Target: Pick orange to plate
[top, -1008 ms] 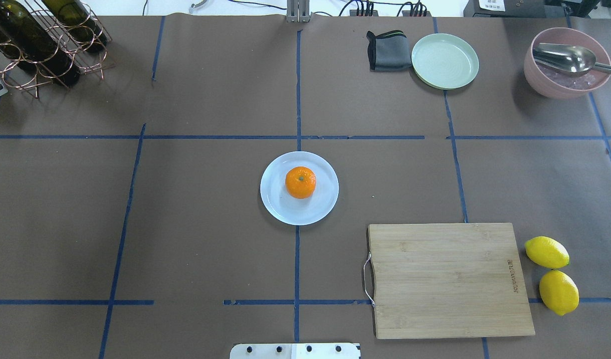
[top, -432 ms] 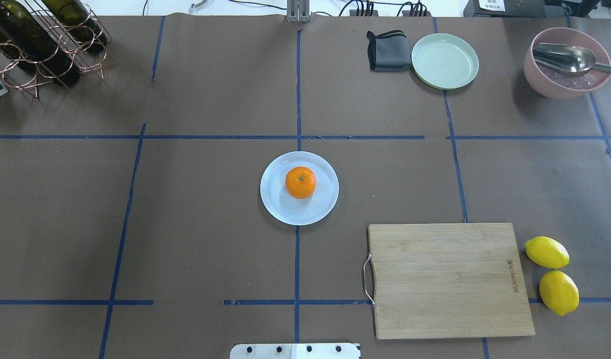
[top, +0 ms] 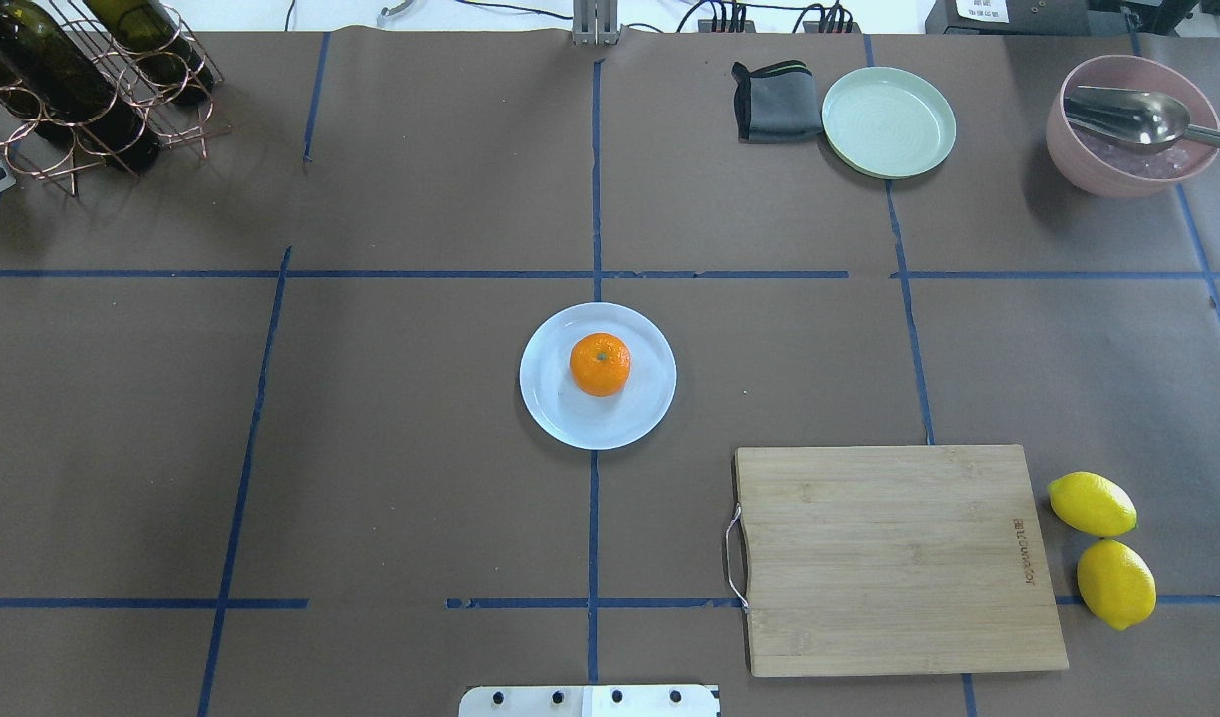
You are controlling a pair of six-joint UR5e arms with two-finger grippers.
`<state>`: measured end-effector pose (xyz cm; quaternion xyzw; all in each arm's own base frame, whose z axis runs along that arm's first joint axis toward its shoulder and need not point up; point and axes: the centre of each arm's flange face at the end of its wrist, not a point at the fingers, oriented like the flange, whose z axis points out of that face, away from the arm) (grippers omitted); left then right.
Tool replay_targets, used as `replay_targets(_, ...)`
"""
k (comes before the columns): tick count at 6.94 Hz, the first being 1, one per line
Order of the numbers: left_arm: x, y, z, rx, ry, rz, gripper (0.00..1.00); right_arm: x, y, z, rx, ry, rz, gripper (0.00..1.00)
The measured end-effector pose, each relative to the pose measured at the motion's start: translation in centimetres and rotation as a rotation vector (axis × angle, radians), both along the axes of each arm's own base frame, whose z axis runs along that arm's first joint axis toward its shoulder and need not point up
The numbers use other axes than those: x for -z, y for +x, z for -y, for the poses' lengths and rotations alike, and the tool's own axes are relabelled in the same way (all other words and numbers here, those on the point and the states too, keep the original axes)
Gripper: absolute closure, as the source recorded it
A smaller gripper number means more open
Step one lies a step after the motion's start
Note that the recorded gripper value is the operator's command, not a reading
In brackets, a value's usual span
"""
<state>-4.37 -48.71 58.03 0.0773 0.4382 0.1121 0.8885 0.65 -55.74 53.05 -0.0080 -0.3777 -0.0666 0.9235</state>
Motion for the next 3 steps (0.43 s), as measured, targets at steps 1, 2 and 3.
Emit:
replay_targets(1, -0.67, 0.01, -0.33, -0.002, -0.004, 0.006, 0.0, -0.16, -0.04, -0.05, 0.002, -0.001, 0.001, 0.0)
replay_targets(2, -0.72, 0.05, -0.37, -0.004, 0.013, 0.005, 0.0, -0.38, -0.04, -0.12, 0.001, -0.006, -0.003, 0.0)
replay_targets(3, -0.29, 0.08, -0.14, -0.005, 0.055, 0.007, 0.0, -0.76, -0.05, -0.13, -0.002, -0.016, -0.008, 0.0)
